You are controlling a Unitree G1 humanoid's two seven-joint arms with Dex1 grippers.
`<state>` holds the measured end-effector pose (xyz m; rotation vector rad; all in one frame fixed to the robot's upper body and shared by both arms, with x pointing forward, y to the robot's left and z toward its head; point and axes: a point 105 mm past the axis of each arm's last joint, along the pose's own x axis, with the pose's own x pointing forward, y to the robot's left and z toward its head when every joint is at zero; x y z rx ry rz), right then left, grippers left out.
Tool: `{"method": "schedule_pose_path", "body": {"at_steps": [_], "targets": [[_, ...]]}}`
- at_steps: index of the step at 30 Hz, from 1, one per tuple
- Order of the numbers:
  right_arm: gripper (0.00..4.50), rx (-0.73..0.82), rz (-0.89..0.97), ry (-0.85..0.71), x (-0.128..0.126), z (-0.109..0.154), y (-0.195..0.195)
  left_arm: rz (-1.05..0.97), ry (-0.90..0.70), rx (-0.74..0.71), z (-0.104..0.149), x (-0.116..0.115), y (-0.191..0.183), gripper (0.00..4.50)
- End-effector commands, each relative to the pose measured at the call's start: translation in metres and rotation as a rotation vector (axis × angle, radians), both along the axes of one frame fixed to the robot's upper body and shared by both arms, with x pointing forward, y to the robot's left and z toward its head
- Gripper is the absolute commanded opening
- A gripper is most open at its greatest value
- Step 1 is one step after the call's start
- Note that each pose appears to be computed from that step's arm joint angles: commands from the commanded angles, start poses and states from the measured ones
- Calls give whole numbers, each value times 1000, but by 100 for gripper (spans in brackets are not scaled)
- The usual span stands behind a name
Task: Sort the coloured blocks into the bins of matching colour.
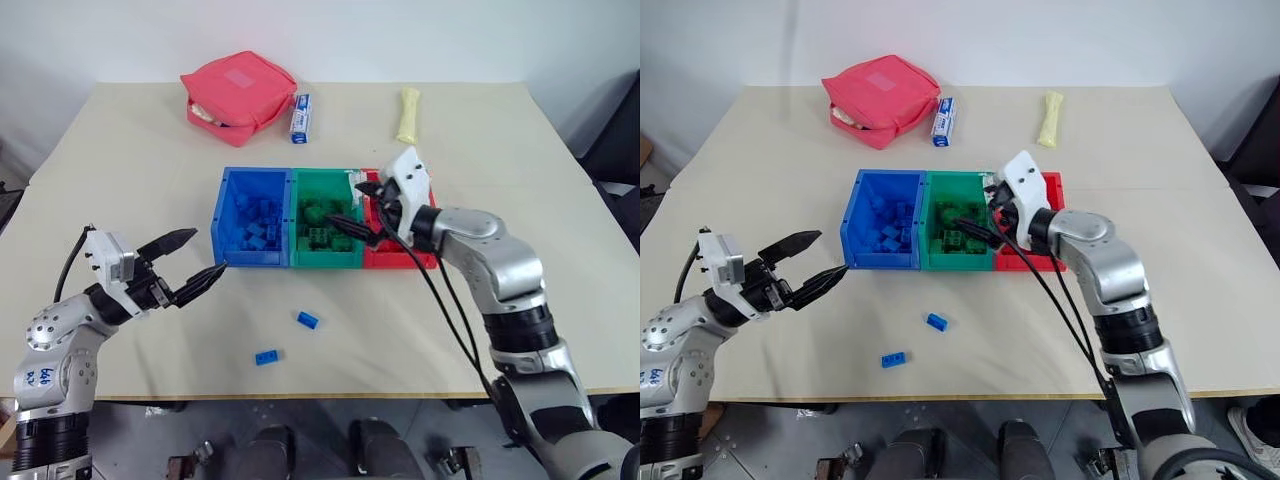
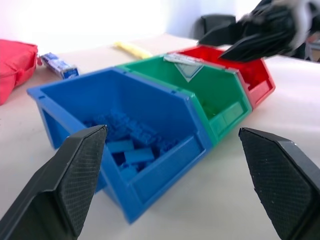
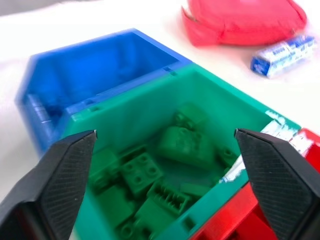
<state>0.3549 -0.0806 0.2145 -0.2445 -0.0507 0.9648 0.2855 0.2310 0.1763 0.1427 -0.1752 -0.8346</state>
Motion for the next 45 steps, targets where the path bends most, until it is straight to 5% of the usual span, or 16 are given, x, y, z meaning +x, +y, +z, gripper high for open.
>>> {"method": "schedule_pose_path", "body": {"at_steps": [1,12,24,31,38,45], "targets": [[445,-39,143,-98,-36,1,-25,-34,24,126,-6,-4,15,450],[445,-148,231,-20,-102,-43,-104,-141,194,343,-33,-3,57,450],[445,-144,196,58,-139,-43,-106,-564,101,563,-15,7,-98,450],[445,-134,186,81,-151,-41,-95,-604,162,809,-37,18,-123,450],[445,-109,157,75,-152,-39,-89,-680,204,854,-51,22,-144,450],[450,-103,142,78,-152,-40,-87,-675,234,932,-63,23,-137,273]]}}
